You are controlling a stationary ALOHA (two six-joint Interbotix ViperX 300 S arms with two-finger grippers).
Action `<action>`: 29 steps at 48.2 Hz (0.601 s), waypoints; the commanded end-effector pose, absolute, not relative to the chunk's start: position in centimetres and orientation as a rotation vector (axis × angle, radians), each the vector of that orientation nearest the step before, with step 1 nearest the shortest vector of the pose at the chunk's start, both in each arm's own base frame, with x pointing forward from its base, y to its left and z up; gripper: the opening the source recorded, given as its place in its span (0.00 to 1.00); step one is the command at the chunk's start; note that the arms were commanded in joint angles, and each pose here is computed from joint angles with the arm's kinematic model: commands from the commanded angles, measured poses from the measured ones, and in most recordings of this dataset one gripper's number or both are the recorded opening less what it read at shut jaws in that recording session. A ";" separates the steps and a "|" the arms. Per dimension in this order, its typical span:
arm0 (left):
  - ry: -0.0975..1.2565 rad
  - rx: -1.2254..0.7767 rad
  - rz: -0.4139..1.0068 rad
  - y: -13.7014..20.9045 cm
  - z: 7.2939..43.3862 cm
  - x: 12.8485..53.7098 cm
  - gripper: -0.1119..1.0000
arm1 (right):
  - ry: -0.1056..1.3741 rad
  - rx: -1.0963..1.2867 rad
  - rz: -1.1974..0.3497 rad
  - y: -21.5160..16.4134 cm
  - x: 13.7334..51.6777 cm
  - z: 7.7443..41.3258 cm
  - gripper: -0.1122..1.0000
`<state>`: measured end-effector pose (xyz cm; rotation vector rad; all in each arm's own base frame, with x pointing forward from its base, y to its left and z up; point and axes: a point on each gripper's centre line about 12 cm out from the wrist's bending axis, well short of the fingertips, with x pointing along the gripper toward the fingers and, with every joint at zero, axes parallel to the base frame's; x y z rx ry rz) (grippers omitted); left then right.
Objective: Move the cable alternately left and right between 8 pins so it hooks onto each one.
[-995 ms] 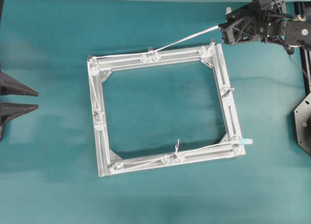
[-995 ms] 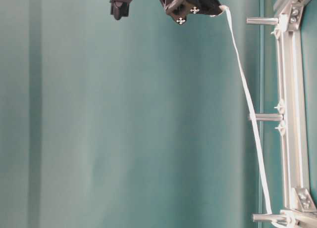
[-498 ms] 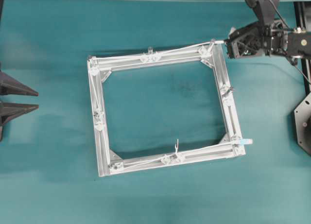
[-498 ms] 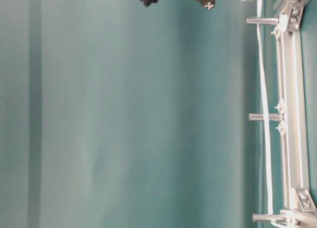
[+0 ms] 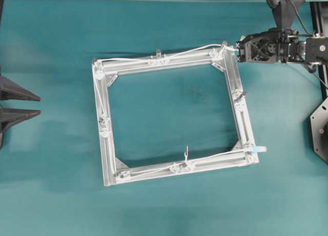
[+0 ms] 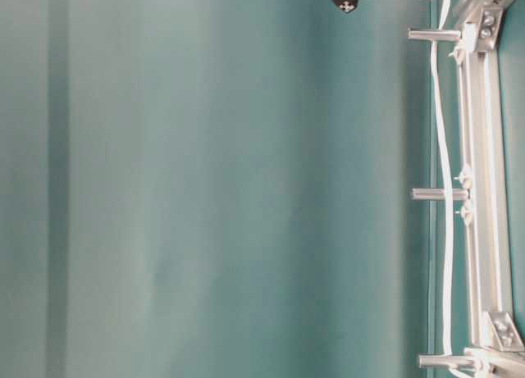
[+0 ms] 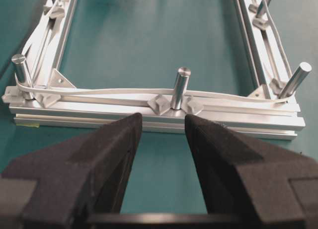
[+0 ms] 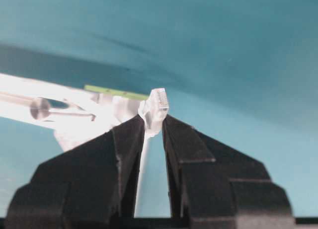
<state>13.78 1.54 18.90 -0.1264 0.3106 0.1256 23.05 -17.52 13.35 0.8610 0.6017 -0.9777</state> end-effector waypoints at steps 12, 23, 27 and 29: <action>0.298 -0.131 0.123 1.5 19.5 14.0 0.57 | 0.483 1.074 -0.922 -15.6 24.9 14.0 0.24; 0.297 -0.130 0.123 1.5 19.5 14.0 0.57 | 0.482 1.107 -0.910 -14.8 25.2 13.9 0.18; 0.297 -0.131 0.125 1.5 19.5 14.0 0.57 | 0.488 1.106 -0.910 -14.7 25.1 13.7 0.18; 0.298 -0.130 0.125 1.6 19.5 14.0 0.57 | 0.492 1.106 -0.910 -14.6 25.0 13.6 0.18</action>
